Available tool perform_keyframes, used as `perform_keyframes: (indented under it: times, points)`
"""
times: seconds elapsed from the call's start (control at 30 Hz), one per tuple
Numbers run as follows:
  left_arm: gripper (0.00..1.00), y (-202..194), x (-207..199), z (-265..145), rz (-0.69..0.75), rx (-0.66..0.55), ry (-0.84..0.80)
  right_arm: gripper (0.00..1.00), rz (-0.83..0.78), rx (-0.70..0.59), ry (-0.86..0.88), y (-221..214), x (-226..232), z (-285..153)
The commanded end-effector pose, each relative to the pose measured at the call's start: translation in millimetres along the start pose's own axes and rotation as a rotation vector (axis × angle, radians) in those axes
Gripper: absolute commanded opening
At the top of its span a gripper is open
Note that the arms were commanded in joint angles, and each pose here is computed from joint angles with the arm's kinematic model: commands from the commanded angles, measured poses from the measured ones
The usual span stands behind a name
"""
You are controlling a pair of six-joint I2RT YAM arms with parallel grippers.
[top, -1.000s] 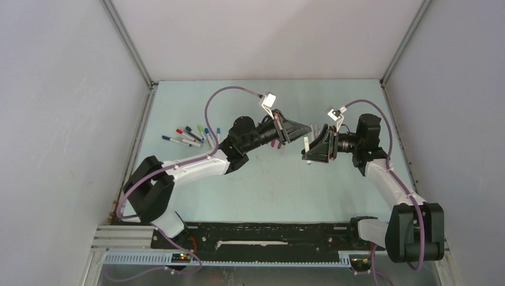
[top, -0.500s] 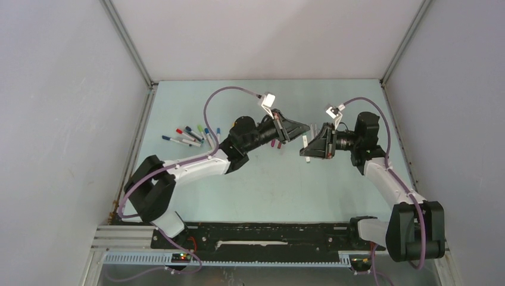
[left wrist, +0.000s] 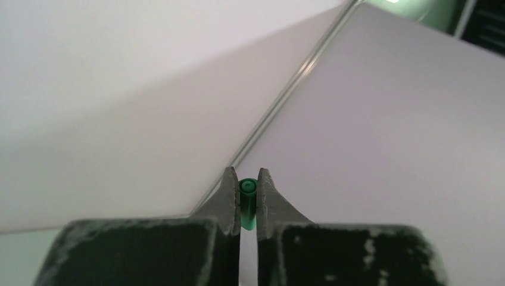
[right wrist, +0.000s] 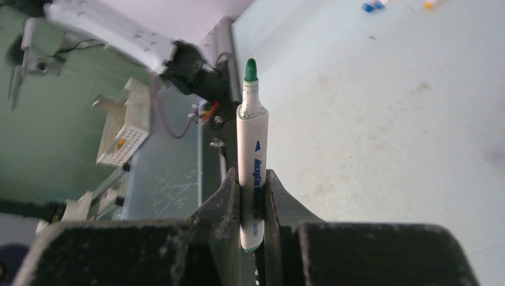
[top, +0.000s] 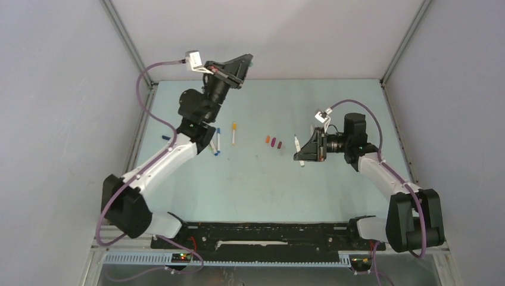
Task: Open the pen caps
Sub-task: Open the pen cap from the pen, then place the pen cap at the center of the board, then place the pen at the center of the board.
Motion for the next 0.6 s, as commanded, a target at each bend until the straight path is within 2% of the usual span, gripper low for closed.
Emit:
perform_keyframes:
  times: [0.0, 0.03, 0.07, 0.23, 0.4, 0.57]
  points:
    - [0.0, -0.4, -9.4, -19.9, -0.006, 0.021, -0.018, 0.0, -0.126, 0.091, -0.364, 2.7, -27.4, -14.4]
    - [0.0, -13.3, -0.1, -28.9, -0.006, 0.104, 0.018, 0.0, -0.133, 0.11, -0.548, 2.4, -43.5, -27.6]
    - [0.0, -23.6, 8.3, -37.4, -0.007, 0.169, 0.051, 0.0, -0.125, 0.108, -0.659, 2.5, -54.3, -40.4]
    - [0.0, -87.1, 62.8, -90.5, -0.047, 0.504, 0.277, 0.0, 0.061, 0.042, -1.001, -6.1, -93.1, -96.7]
    - [0.0, -142.1, 92.0, -117.2, 0.011, 0.737, 0.441, 0.0, 0.138, 0.042, -1.167, -15.0, -111.1, -118.2]
    - [0.0, -187.8, 106.8, -116.2, 0.121, 0.926, 0.557, 0.01, 0.287, 0.039, -1.197, -29.2, -132.9, -133.1]
Point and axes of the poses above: each gripper's point midway between its finger pads, its own z axis out along the fingers, its own x axis along the line the jaws close on, y = z × x, the point moved 7 cm from there along -z, back along the fingers, and after that the axes turned 9 degrees about -z, right-handed, at the moved point
